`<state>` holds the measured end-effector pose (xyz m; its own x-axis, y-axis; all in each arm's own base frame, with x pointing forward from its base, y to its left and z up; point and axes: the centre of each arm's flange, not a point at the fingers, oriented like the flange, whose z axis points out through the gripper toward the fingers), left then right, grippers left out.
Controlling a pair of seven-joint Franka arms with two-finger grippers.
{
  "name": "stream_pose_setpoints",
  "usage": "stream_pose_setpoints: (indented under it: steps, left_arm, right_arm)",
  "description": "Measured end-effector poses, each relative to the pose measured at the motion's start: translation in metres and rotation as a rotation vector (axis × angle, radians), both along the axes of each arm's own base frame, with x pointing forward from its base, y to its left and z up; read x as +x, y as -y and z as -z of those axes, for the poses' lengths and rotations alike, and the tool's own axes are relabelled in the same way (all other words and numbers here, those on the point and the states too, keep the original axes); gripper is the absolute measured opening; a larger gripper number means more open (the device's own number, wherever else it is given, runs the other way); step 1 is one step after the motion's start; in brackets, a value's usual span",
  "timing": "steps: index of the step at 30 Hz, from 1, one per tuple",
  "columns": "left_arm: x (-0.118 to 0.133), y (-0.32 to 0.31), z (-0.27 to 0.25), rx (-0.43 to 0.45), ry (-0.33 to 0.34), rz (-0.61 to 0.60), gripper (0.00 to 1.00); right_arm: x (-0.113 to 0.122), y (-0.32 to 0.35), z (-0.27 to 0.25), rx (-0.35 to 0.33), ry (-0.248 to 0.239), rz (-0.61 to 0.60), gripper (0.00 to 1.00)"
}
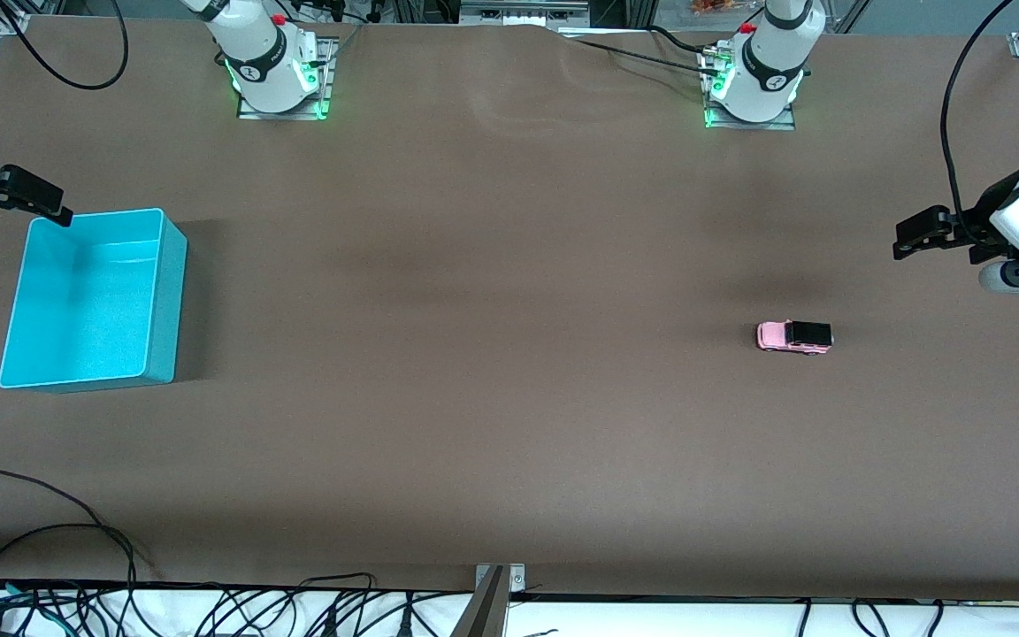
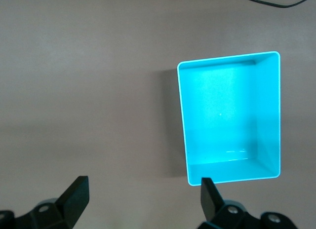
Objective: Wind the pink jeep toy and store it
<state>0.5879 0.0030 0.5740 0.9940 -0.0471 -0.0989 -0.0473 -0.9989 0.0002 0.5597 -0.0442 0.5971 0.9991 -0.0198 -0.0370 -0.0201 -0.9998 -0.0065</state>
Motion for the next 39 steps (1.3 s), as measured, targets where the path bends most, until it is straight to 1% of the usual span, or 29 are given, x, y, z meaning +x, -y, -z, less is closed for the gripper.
stream_pose_setpoints:
  steps: [34,39]
  left_arm:
    - [0.0014,-0.0051,-0.0008,0.001,0.006,-0.009,1.00]
    - [0.0030,-0.0082,0.0034,0.006,-0.001,-0.053,1.00]
  right_arm:
    - [0.0001,0.0000,-0.0001,0.000,0.001,0.000,1.00]
    - [0.0001,0.0000,-0.0001,0.000,0.001,0.000,1.00]
